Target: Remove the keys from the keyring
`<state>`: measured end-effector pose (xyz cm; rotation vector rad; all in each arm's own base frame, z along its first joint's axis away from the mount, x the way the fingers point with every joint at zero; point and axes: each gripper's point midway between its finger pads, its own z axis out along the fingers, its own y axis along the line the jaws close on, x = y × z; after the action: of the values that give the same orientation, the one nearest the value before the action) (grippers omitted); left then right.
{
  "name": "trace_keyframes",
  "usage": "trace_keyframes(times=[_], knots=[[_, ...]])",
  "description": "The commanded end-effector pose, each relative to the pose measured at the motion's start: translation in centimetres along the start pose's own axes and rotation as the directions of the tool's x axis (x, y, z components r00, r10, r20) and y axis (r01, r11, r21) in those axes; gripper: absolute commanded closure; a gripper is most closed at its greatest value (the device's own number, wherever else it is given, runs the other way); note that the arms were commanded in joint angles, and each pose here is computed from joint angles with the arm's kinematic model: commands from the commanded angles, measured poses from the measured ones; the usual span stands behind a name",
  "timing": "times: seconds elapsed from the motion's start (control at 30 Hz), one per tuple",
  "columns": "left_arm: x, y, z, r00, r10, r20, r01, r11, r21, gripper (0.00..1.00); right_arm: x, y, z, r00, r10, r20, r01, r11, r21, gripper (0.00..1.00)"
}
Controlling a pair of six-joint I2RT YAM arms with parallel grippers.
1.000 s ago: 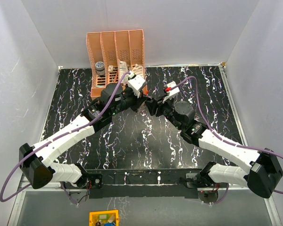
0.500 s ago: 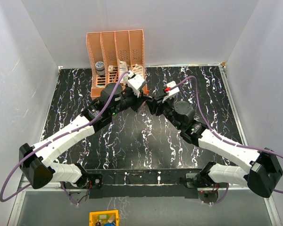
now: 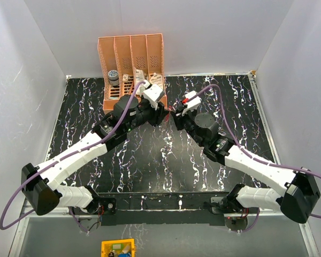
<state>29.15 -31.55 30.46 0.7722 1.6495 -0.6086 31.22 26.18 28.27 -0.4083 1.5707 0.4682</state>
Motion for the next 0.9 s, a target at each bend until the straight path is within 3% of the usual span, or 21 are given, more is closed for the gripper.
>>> trace_keyframes(times=[0.0,0.27,0.53,0.7,0.87], knots=[[-3.5,0.9,-2.0,0.992,0.007,0.126,0.000,0.998,-0.060,0.61,-4.5,-3.1,-1.7,0.997,-0.068,0.042,0.060,0.985,0.162,1.00],[-4.4,2.3,-2.6,0.985,0.044,0.167,-0.020,0.990,-0.142,0.55,-6.3,-5.0,-3.3,0.982,-0.132,-0.135,0.165,0.947,0.275,1.00],[-3.9,3.6,-1.8,0.982,0.064,0.179,-0.026,0.978,-0.209,0.56,-7.7,-2.9,-3.3,0.906,-0.264,-0.331,0.361,0.889,0.281,1.00],[-4.0,6.6,-2.7,0.980,0.069,0.185,0.006,0.925,-0.379,0.58,-7.3,-0.7,-3.4,0.806,-0.372,-0.460,0.511,0.830,0.224,1.00],[-3.8,10.1,-5.2,0.981,0.052,0.189,0.068,0.814,-0.576,0.63,-7.5,-0.8,-3.9,0.655,-0.490,-0.575,0.722,0.632,0.283,1.00]])
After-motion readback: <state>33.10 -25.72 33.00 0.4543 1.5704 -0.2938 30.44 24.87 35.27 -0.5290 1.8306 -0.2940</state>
